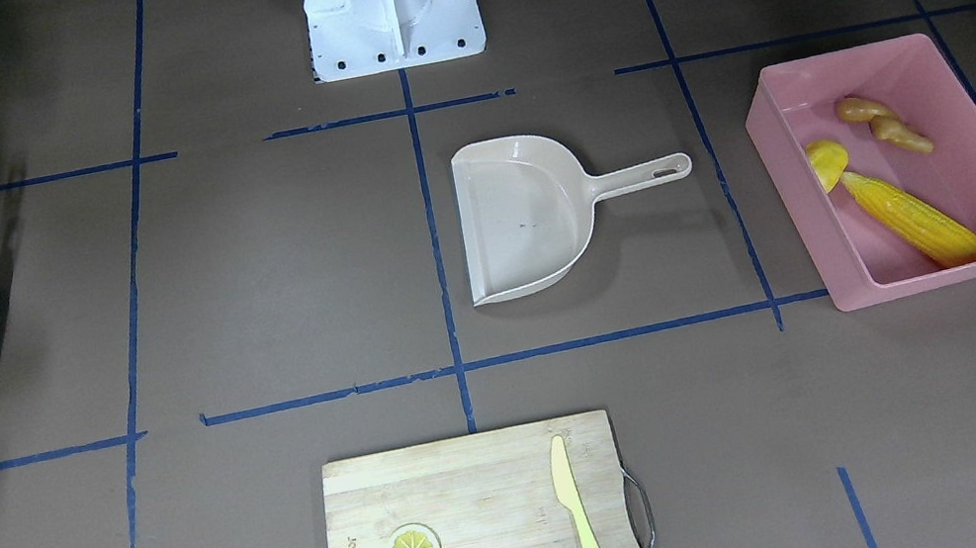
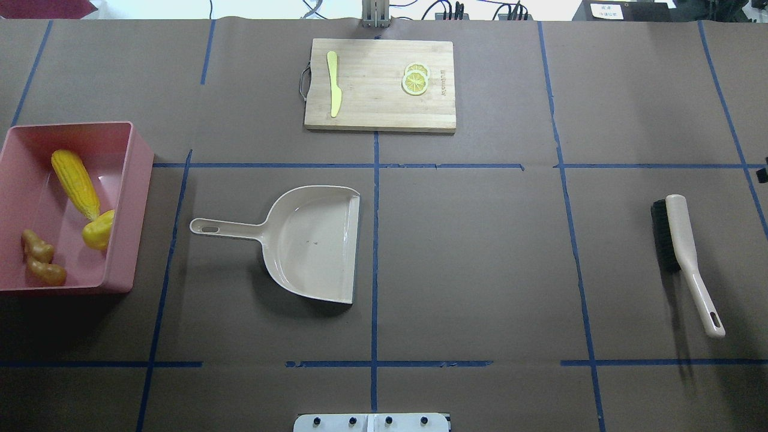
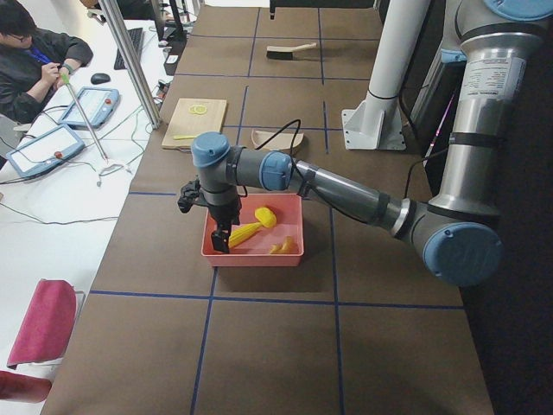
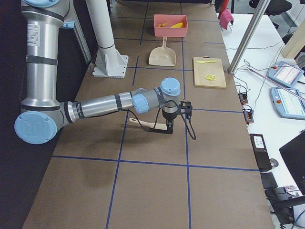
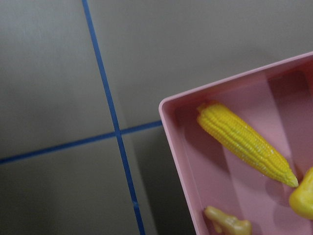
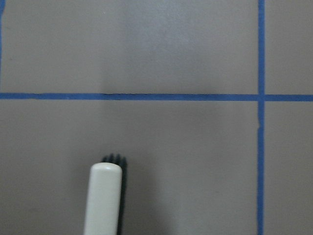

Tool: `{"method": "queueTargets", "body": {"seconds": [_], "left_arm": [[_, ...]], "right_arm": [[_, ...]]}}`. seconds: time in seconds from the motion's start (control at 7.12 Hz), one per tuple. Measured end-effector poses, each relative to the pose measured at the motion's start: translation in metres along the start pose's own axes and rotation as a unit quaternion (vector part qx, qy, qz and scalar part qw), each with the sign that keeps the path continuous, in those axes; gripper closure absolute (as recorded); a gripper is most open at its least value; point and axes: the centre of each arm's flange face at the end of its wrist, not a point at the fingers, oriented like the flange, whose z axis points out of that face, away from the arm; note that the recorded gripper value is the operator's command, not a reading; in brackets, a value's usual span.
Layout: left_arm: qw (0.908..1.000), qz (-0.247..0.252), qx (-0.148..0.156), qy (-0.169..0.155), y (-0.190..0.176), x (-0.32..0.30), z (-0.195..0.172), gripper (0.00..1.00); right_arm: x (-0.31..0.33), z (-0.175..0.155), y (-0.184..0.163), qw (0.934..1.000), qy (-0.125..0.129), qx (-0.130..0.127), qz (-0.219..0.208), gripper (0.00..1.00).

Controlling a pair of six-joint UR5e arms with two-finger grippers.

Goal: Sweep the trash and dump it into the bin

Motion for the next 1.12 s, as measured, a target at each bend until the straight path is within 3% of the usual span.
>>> {"method": "queueTargets", "body": {"seconds": [0.42,0.7,1.12], "left_arm": [[0.9990,-0.038,-0.020,0.015,0.012,-0.060,0.020,0.00],[0.9970,-0.056,-0.024,0.049,0.020,-0.074,0.027,0.00],[0.9964,-0.054,-0.023,0.061,0.041,-0.103,0.056,0.00]], "right_arm": [[0.094,0.011,0.034,0.9993,0.000,-0.022,-0.030,0.00],[0.114,0.009,0.047,0.9995,0.006,-0.020,-0.024,0.00],[0.118,0.005,0.048,0.9996,0.003,-0.016,-0.023,0.00]]}}
